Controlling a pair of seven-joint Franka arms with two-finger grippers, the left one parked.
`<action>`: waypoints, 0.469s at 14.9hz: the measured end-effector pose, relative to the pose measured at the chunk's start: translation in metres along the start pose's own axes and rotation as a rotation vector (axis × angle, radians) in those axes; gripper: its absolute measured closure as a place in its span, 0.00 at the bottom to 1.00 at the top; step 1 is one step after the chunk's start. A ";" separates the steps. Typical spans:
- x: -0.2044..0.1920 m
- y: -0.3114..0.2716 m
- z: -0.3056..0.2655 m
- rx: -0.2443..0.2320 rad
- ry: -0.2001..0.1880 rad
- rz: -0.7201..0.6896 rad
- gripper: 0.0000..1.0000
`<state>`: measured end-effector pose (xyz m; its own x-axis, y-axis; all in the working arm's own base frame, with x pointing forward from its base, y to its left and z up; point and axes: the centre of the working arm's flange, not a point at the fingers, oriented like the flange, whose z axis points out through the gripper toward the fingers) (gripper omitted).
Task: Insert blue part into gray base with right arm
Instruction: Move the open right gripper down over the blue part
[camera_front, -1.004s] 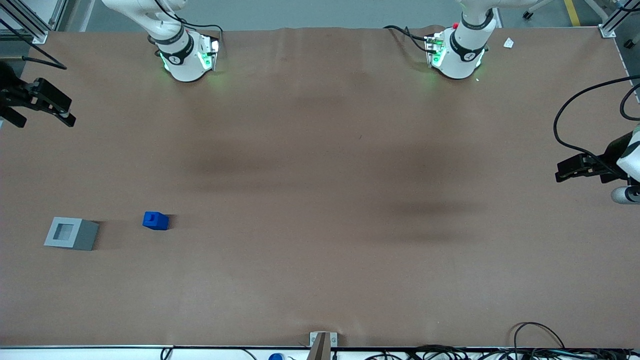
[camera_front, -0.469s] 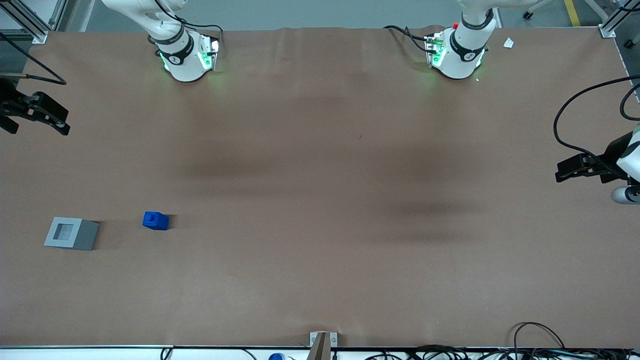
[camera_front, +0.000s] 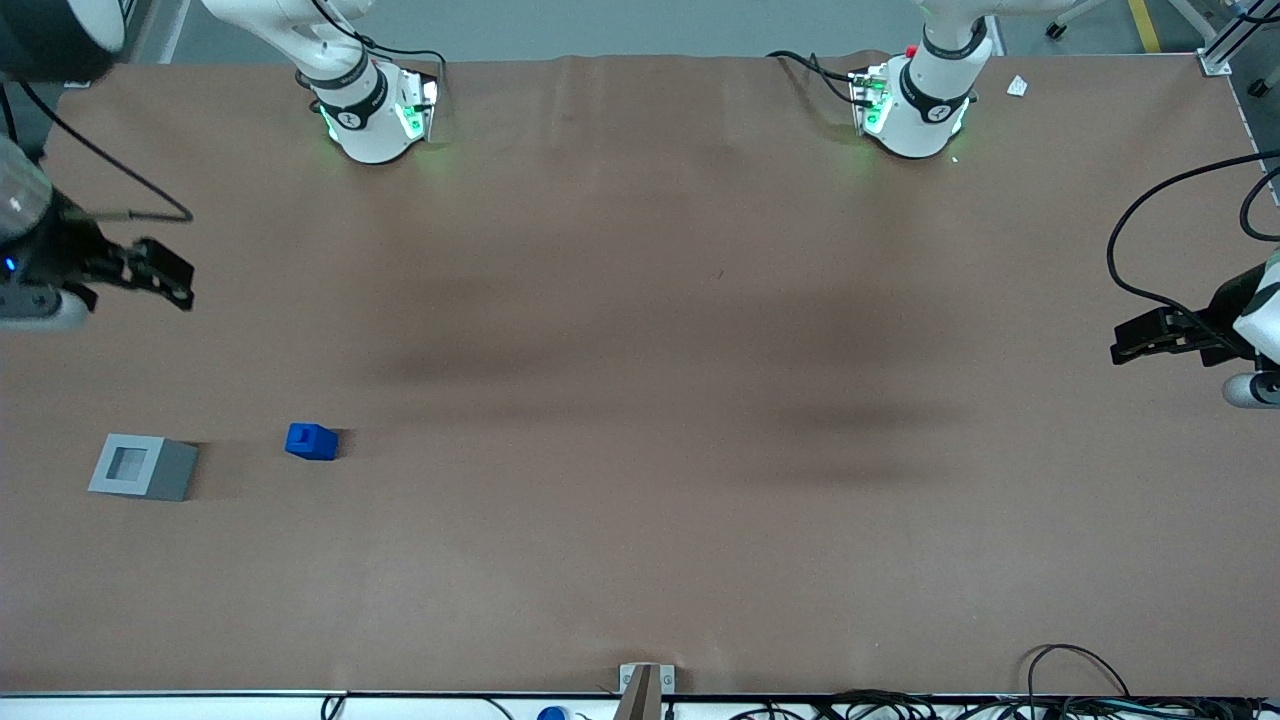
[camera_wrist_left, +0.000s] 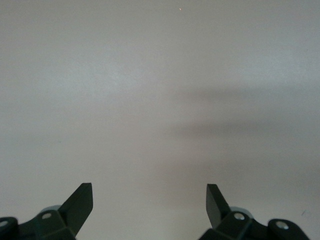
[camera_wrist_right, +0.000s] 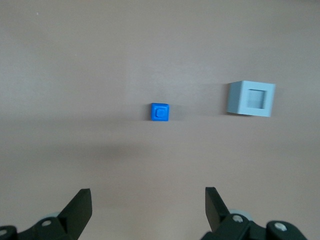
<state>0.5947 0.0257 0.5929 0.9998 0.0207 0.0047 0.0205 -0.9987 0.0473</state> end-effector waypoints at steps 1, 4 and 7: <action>0.013 0.010 0.023 0.034 -0.017 0.027 0.00; 0.047 0.059 0.100 0.079 -0.054 0.110 0.00; 0.074 0.067 0.169 0.080 -0.036 0.125 0.00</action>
<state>0.6708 -0.0475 0.4279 0.9940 -0.1048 -0.0305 -0.1057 -0.9939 -0.0316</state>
